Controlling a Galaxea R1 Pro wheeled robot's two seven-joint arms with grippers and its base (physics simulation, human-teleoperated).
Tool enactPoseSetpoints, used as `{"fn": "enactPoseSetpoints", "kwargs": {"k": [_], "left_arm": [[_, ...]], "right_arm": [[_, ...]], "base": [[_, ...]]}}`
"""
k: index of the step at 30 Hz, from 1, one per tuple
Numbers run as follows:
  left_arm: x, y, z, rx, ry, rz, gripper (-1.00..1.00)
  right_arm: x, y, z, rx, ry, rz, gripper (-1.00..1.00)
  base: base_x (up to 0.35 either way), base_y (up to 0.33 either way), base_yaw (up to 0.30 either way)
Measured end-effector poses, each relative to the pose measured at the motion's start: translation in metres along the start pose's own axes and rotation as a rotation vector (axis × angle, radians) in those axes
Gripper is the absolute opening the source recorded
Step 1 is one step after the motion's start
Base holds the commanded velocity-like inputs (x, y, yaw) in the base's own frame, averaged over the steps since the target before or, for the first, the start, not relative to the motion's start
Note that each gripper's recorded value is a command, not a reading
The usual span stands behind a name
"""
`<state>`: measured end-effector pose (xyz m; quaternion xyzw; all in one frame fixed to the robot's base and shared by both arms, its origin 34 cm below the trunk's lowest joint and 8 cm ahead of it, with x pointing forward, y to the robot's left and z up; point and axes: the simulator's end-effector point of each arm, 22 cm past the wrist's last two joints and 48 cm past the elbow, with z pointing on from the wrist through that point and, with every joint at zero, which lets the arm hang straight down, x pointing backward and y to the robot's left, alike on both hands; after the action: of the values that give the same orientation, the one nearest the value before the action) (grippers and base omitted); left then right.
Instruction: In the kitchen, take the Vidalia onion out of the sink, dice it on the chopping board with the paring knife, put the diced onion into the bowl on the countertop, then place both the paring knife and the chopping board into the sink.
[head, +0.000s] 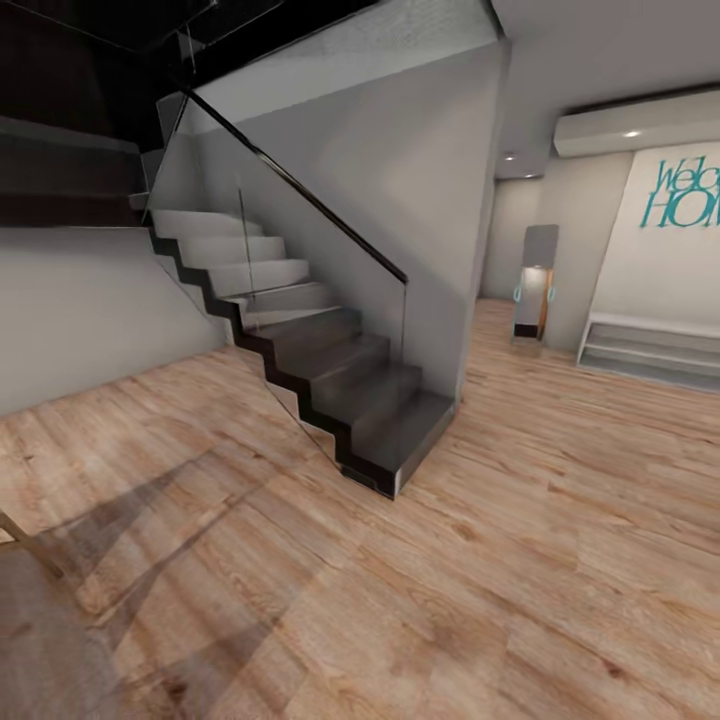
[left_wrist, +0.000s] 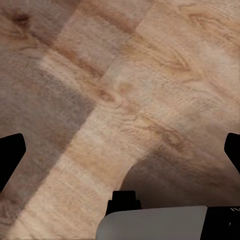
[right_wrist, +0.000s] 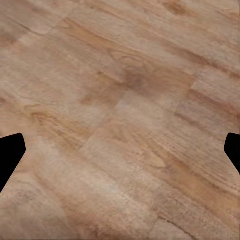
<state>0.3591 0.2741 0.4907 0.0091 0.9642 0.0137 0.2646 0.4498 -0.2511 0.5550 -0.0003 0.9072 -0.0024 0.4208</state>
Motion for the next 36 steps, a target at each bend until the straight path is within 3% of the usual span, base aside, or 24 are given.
{"fn": "enactPoseSetpoints", "kwargs": {"k": [10,27,36], "left_arm": [[0.0,-0.0002,0.0001,0.0,0.0,0.0,1.0],[0.0034,-0.0002,0.0,0.0,0.007,0.0,1.0],[0.0037,0.0014,-0.0003,-0.002,0.008,-0.002,1.0]], "right_arm": [[0.0005,-0.0001,0.0,0.001,0.001,0.0,1.0],[0.0011,0.0002,-0.0001,0.0,0.002,0.0,1.0],[0.0007,-0.0002,-0.0002,0.001,0.001,0.001,1.0]], "base": [[-0.026,-0.001,0.278],[-0.282,0.0,0.278],[-0.044,0.0,0.278]]}}
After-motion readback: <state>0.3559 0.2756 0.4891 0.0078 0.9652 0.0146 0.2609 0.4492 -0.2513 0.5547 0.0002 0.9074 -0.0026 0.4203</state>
